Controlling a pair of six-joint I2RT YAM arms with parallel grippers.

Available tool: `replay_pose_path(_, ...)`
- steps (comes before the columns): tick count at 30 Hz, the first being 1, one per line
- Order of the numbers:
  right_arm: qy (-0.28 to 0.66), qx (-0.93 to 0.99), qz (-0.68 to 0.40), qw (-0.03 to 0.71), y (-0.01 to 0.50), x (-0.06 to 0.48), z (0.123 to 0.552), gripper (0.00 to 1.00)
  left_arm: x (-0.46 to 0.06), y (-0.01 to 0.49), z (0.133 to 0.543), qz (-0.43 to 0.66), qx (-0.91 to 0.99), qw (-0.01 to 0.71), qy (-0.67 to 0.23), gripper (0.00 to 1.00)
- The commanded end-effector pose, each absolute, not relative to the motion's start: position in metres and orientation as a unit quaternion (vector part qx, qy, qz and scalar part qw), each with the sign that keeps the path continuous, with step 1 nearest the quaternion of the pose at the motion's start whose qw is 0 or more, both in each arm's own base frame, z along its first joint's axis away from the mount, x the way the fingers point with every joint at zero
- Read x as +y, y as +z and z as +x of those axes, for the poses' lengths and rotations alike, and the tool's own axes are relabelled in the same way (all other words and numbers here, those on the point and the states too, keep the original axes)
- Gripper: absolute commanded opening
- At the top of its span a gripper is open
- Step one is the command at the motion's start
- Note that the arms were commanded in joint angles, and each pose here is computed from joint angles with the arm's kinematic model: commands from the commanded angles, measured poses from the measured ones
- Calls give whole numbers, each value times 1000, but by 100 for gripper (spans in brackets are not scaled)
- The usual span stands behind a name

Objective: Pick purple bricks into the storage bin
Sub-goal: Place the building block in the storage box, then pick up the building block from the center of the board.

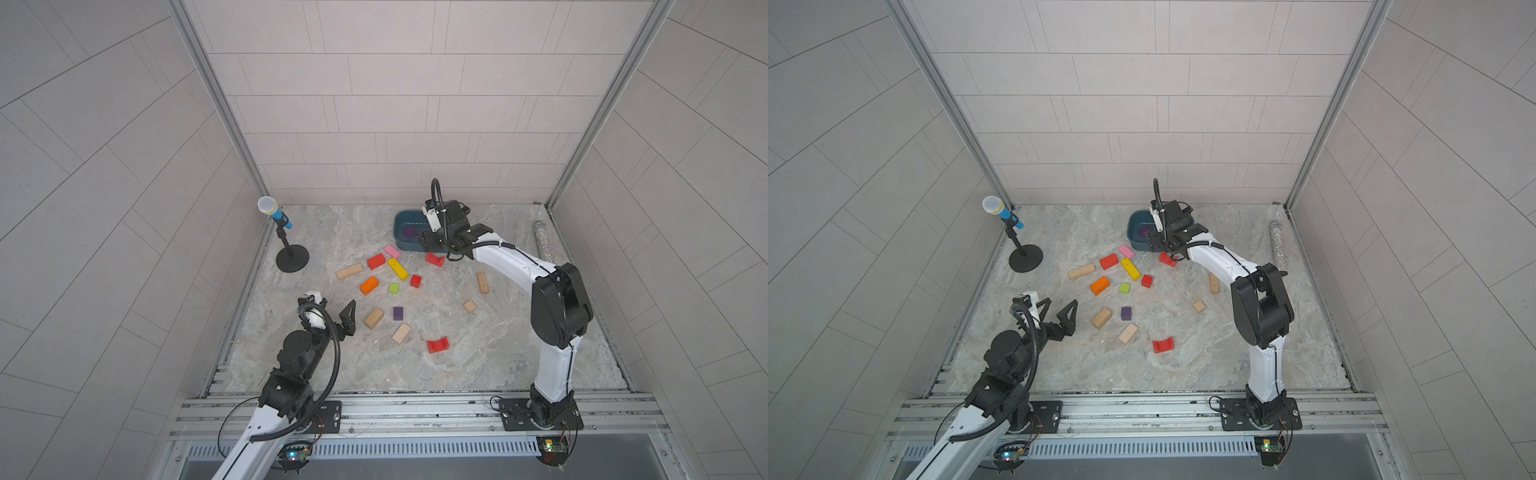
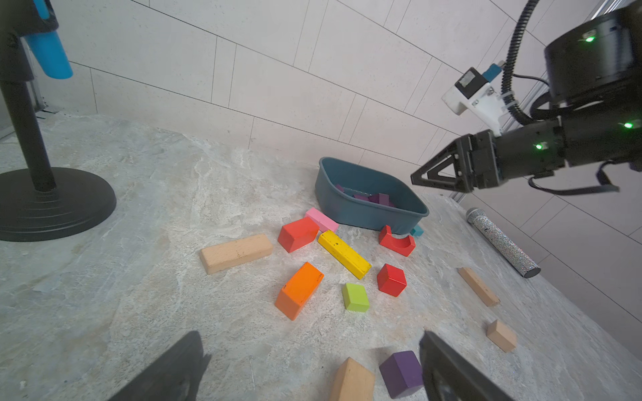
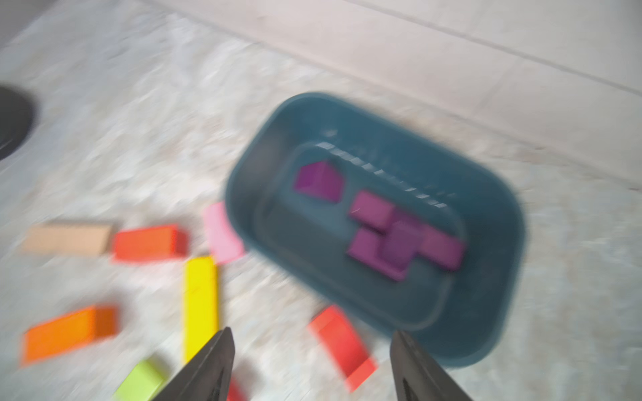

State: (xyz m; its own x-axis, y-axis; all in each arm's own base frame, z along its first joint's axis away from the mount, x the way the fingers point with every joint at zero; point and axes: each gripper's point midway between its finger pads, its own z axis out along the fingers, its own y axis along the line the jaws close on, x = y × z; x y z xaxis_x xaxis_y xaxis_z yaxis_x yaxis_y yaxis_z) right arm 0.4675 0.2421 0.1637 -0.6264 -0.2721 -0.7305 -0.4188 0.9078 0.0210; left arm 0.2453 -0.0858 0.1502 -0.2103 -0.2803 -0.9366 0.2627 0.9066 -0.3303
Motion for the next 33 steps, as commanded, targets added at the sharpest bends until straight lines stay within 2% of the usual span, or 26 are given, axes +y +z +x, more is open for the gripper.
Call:
replay_pose_path(1, 119, 891, -225, 375, 146, 261, 429, 75, -87, 145, 244, -2, 746, 628, -221, 100)
replay_pose_path(8, 144, 888, -251, 357, 118, 304, 348, 73, -87, 144, 244, -2, 747, 628, -220, 100)
replay_pose_path(14, 134, 886, -281, 344, 100, 324, 308, 69, -88, 144, 243, -2, 747, 628, -221, 100)
replay_pose_path(33, 129, 893, -300, 309, 60, 352, 301, 68, -88, 144, 243, -2, 747, 626, -223, 100)
